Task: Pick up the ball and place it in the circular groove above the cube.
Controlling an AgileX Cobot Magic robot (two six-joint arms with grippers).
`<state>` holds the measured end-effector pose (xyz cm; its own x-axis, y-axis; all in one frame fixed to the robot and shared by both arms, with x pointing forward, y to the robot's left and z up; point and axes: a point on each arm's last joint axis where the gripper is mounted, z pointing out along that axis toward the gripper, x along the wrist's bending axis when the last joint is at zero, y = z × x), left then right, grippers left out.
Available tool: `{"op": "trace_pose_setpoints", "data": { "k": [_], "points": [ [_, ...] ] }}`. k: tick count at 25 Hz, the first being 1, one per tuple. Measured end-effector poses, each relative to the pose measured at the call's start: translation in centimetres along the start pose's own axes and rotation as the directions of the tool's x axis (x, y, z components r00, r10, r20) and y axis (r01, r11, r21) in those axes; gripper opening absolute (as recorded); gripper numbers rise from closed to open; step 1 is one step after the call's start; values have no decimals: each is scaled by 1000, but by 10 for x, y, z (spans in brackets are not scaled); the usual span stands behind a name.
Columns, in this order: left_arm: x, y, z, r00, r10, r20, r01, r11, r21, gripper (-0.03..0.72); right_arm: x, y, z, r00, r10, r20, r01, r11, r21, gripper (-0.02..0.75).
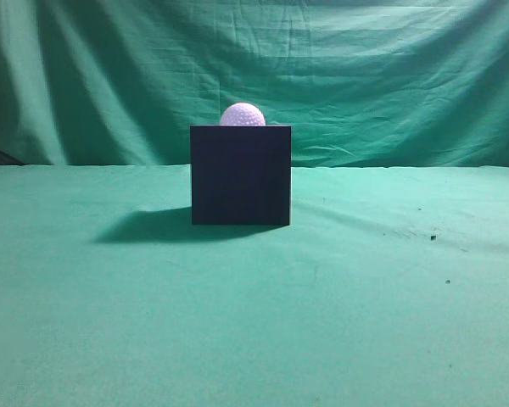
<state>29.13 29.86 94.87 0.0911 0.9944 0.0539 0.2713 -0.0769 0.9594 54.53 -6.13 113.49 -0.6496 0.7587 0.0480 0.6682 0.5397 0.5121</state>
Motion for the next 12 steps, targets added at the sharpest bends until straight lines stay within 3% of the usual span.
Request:
{"op": "trace_pose_setpoints", "data": {
  "k": [1,7,12],
  "points": [
    [0,0,0,1000,0,0,0,1000,0,0,1,-2,-13,1000,3,1,-3,1000,-9,0],
    [0,0,0,1000,0,0,0,1000,0,0,8,-25,-92,999,53,-4,-53,995,-84,0],
    [0,0,0,1000,0,0,0,1000,0,0,13,-78,-137,997,82,-6,-82,990,-118,0]
  ]
}}
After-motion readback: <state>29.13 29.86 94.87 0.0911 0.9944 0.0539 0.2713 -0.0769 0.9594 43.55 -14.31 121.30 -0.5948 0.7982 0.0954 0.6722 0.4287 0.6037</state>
